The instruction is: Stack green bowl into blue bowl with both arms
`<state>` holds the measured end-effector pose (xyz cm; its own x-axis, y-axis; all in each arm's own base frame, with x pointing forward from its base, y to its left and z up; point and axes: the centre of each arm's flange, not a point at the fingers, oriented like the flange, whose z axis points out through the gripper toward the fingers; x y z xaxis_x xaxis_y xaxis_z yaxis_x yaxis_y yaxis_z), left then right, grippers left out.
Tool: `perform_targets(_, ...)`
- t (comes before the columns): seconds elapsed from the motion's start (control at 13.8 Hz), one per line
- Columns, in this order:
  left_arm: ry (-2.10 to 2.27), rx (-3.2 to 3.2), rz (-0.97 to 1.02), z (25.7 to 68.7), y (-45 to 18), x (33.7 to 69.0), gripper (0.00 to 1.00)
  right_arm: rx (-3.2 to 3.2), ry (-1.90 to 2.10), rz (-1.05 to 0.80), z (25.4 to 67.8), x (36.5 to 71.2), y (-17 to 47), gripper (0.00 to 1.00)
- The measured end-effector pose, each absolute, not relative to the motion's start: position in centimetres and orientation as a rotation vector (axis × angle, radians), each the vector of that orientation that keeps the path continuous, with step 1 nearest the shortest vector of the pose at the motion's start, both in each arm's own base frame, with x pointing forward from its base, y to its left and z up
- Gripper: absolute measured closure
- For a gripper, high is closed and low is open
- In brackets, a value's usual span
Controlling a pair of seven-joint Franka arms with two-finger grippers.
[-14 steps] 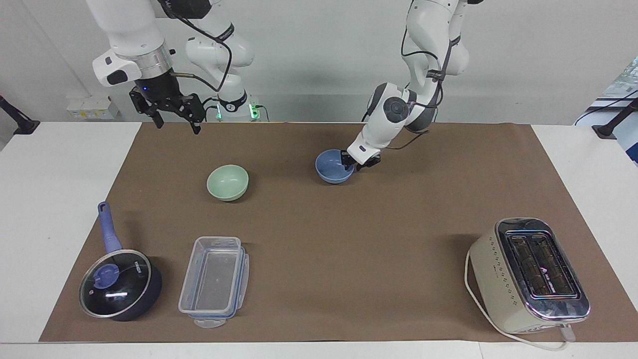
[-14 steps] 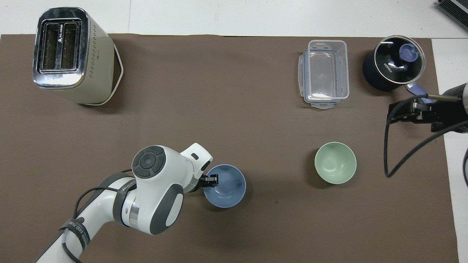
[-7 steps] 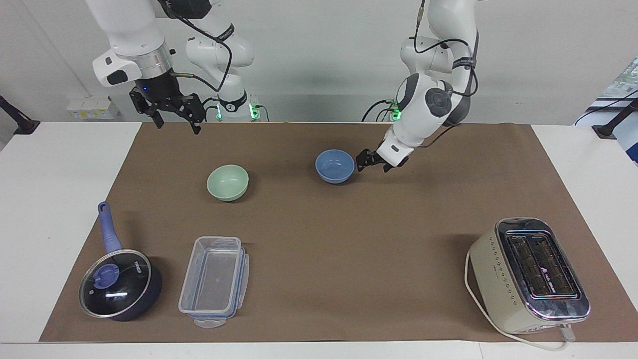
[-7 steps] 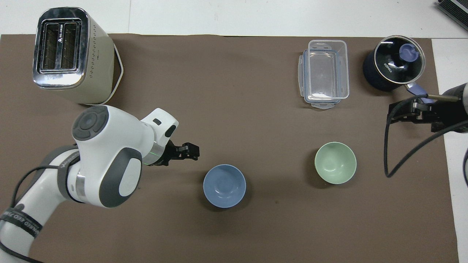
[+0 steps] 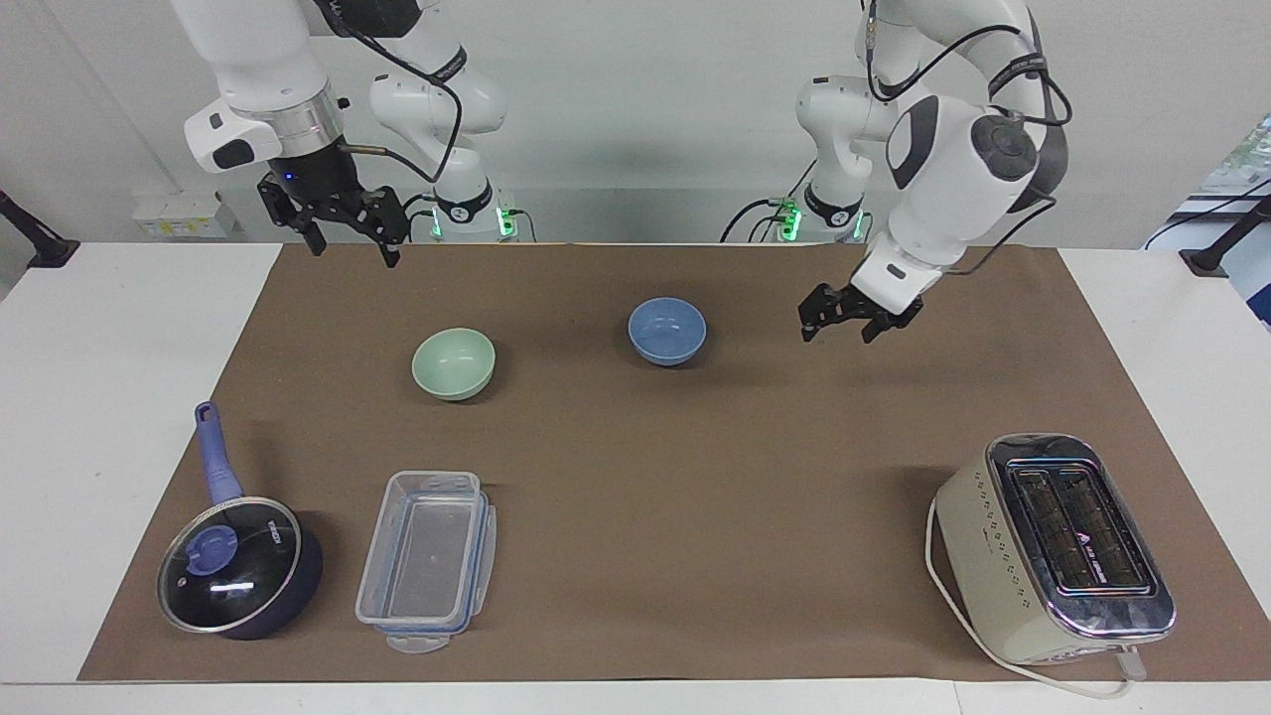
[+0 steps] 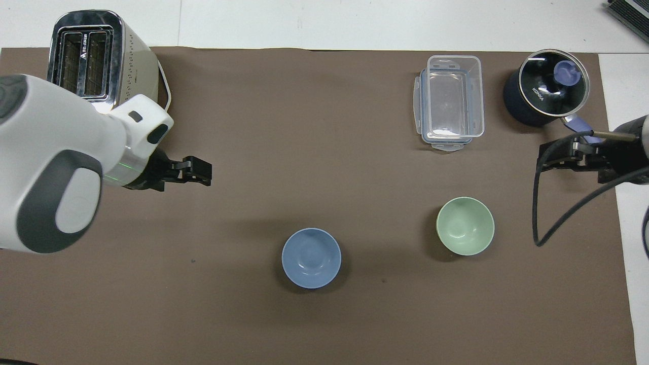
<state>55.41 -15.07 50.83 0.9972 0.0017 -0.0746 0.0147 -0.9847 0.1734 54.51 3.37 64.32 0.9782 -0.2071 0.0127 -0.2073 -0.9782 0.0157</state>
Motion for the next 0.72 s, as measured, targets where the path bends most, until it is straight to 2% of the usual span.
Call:
perform_targets(0.29,0.017,3.022,-0.072,53.6,-9.7,56.8,0.00,3.108,-0.325,0.017,64.3,54.5,3.4,0.00)
perform_targets(0.72,0.049,3.062,-0.055,54.3,-7.6,57.2,0.00,3.108,-0.325,0.017,64.3,54.5,3.4,0.00)
